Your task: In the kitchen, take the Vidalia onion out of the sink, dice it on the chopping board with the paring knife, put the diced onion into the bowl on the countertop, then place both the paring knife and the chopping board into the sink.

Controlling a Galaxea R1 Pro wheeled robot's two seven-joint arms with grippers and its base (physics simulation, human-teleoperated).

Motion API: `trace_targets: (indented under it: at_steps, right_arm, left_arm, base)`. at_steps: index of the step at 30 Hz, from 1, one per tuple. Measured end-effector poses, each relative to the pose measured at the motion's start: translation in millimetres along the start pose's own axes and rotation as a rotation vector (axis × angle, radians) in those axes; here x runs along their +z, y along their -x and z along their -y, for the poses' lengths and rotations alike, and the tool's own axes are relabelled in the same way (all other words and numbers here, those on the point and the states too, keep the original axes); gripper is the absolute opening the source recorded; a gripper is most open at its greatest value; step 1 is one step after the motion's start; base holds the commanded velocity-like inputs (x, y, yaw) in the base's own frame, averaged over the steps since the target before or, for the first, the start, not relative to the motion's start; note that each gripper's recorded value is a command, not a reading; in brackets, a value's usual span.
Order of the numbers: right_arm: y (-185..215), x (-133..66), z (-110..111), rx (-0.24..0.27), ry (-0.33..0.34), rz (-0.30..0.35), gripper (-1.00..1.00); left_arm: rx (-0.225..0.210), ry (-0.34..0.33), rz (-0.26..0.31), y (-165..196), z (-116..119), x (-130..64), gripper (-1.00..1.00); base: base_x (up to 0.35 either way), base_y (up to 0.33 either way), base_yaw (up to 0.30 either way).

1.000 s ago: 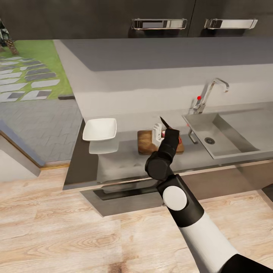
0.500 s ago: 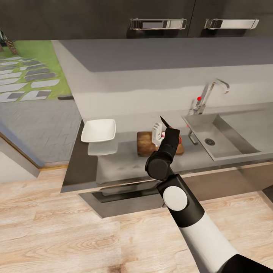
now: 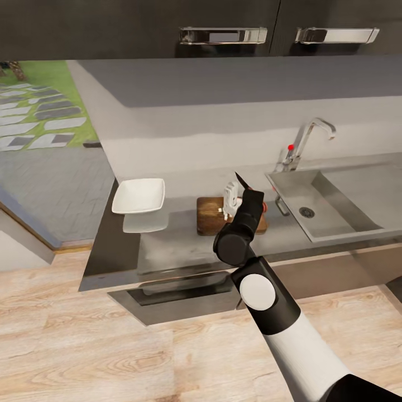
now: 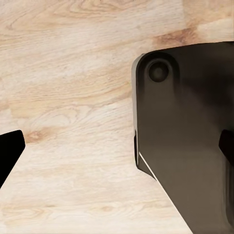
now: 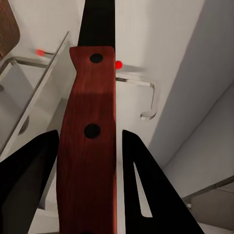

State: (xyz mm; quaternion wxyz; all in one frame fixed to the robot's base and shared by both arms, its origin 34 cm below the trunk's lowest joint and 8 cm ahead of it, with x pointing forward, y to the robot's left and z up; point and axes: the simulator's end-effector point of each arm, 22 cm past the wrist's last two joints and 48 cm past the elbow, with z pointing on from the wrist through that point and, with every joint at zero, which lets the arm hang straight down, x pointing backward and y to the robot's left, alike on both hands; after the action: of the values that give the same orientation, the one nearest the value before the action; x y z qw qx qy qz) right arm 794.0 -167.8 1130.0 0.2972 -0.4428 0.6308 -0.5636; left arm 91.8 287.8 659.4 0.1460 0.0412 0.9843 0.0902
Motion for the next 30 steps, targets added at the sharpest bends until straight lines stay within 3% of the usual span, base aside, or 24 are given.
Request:
trace_targets:
  at_steps: [30]
  right_arm:
    - [7, 12.5, -41, -0.052, 0.060, -0.009, -1.00]
  left_arm:
    - [0.007, -0.004, -0.039, -13, 1, -4.9, 1.00]
  base:
    - [0.005, 0.024, 0.000]
